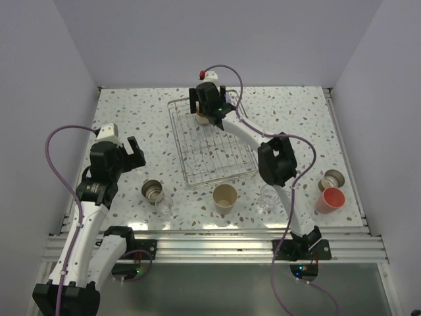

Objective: Load the cups into the dish rack

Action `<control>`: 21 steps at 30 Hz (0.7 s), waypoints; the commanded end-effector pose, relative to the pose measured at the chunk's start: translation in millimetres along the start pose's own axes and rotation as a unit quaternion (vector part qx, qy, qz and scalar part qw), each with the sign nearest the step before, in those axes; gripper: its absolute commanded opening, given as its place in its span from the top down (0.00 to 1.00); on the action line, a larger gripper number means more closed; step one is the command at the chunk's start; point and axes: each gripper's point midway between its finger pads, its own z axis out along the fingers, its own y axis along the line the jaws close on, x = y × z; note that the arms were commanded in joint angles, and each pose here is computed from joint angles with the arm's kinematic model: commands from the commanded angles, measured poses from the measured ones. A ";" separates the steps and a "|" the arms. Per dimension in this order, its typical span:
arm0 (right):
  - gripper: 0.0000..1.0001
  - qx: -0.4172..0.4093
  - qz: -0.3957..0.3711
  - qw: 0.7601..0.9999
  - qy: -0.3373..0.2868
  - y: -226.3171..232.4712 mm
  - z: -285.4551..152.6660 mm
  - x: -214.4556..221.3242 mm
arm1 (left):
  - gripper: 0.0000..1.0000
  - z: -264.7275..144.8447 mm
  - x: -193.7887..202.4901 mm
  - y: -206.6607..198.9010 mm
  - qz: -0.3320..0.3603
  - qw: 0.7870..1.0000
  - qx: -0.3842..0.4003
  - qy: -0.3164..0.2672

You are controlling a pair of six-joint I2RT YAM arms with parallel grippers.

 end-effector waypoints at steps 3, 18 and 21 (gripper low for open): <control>0.02 -0.065 0.040 0.992 -0.106 17.0 -108.3 -117.3 | 0.00 0.1 -9.9 9.0 0.008 1.000 -0.029 -0.005; 0.02 -0.175 0.102 0.976 -0.083 -1.6 -274.9 -34.1 | 0.47 13.8 45.4 -29.8 -0.006 0.986 0.064 0.154; 0.02 -0.172 0.104 0.977 -0.076 -8.0 -277.4 -22.3 | 0.44 3.3 51.5 -32.5 0.002 0.979 0.067 0.191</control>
